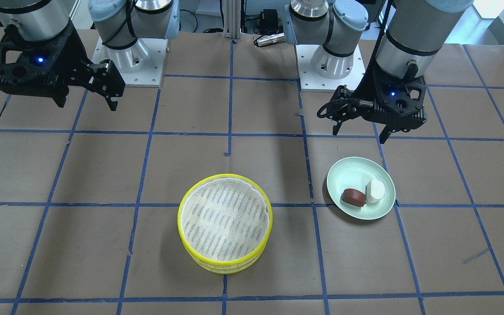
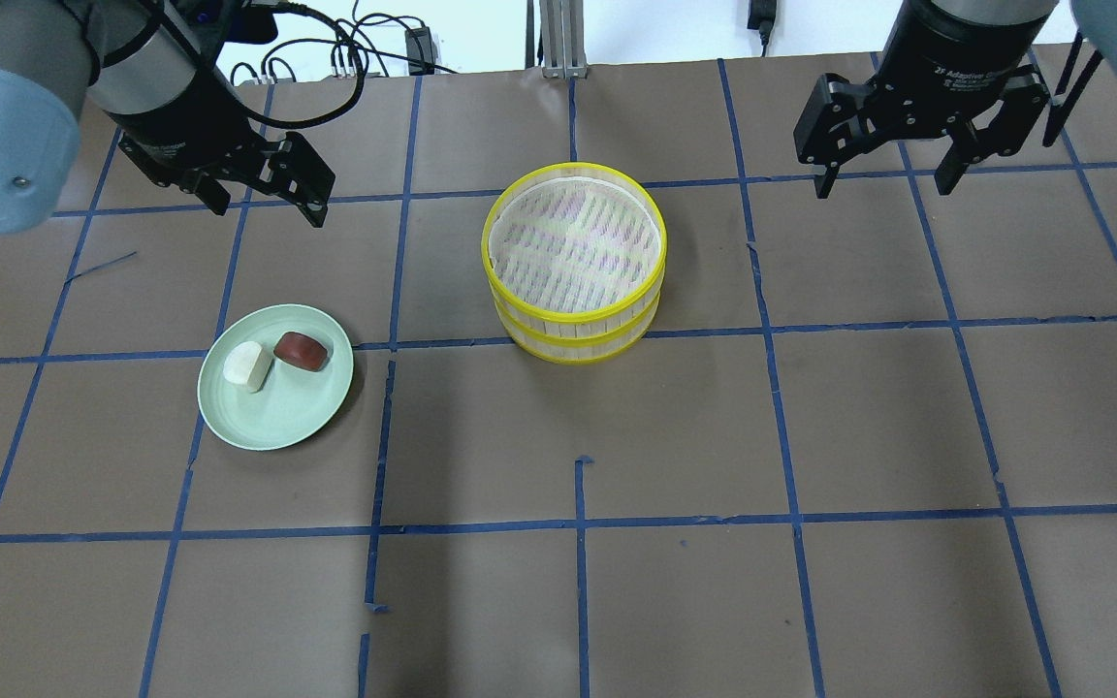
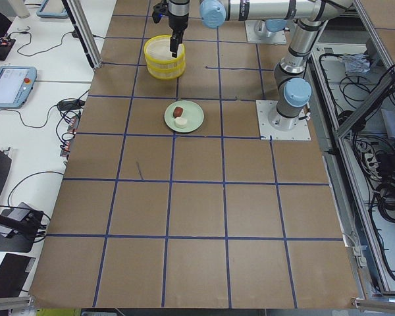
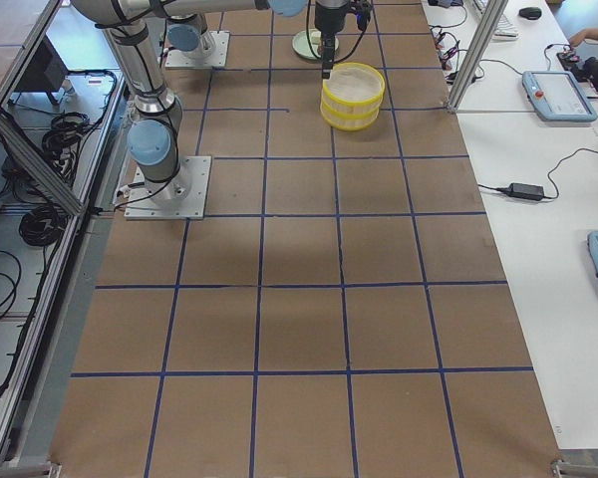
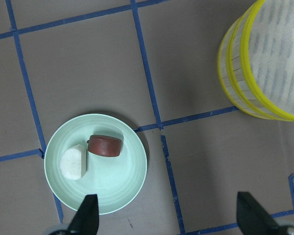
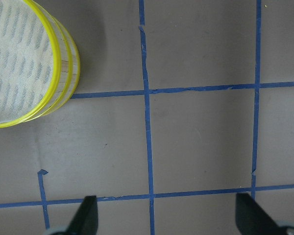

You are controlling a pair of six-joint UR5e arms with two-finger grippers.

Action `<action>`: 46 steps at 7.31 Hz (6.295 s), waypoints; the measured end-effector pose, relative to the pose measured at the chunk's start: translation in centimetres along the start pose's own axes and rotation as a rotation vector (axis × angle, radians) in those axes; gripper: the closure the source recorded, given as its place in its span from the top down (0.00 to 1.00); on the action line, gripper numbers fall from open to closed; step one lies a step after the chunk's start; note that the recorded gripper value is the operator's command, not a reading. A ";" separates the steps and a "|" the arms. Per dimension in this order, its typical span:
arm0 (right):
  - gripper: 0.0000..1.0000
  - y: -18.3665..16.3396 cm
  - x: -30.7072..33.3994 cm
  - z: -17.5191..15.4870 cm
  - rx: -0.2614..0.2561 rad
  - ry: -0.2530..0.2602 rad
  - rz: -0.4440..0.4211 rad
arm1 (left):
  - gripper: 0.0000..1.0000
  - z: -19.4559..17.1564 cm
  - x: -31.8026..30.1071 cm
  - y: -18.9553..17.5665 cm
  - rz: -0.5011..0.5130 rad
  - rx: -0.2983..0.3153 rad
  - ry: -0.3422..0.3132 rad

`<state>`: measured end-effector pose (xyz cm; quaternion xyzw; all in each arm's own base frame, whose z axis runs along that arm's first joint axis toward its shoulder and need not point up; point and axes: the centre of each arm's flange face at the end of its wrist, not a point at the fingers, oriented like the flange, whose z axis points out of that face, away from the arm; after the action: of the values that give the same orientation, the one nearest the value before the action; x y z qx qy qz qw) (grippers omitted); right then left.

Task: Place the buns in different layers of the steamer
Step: 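Move the right gripper to the steamer rim while the left gripper approaches the plate, then grasp the top steamer tier rim with right gripper while left grasps white bun, then lift the top tier aside with right gripper while left lifts the white bun, then lower the white bun into the bottom steamer tier and open the left gripper, then set the top tier back onto the bottom tier while left gripper returns to plate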

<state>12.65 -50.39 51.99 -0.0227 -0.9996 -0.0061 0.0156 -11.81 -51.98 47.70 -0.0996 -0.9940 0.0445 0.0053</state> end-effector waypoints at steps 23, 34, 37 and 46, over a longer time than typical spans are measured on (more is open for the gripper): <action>0.13 -7.4 -15.4 23.8 0.105 -0.010 0.087 | 0.02 27.3 -15.5 1.6 -0.027 -0.303 0.005; 0.10 -8.5 11.1 12.7 0.055 0.007 0.157 | 0.02 15.9 10.3 -5.6 -0.162 0.105 0.087; 0.10 -8.2 11.2 13.1 0.042 0.006 0.148 | 1.00 21.0 18.0 -7.8 -0.244 0.164 0.186; 0.10 -7.2 -7.0 16.2 0.054 -0.016 0.299 | 1.00 15.7 -7.5 -4.2 -0.037 0.020 0.113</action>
<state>18.86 -57.71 35.53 -0.1708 -0.9850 0.0232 0.0090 -5.59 -58.99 32.46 -0.0835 -0.9933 0.0489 0.0633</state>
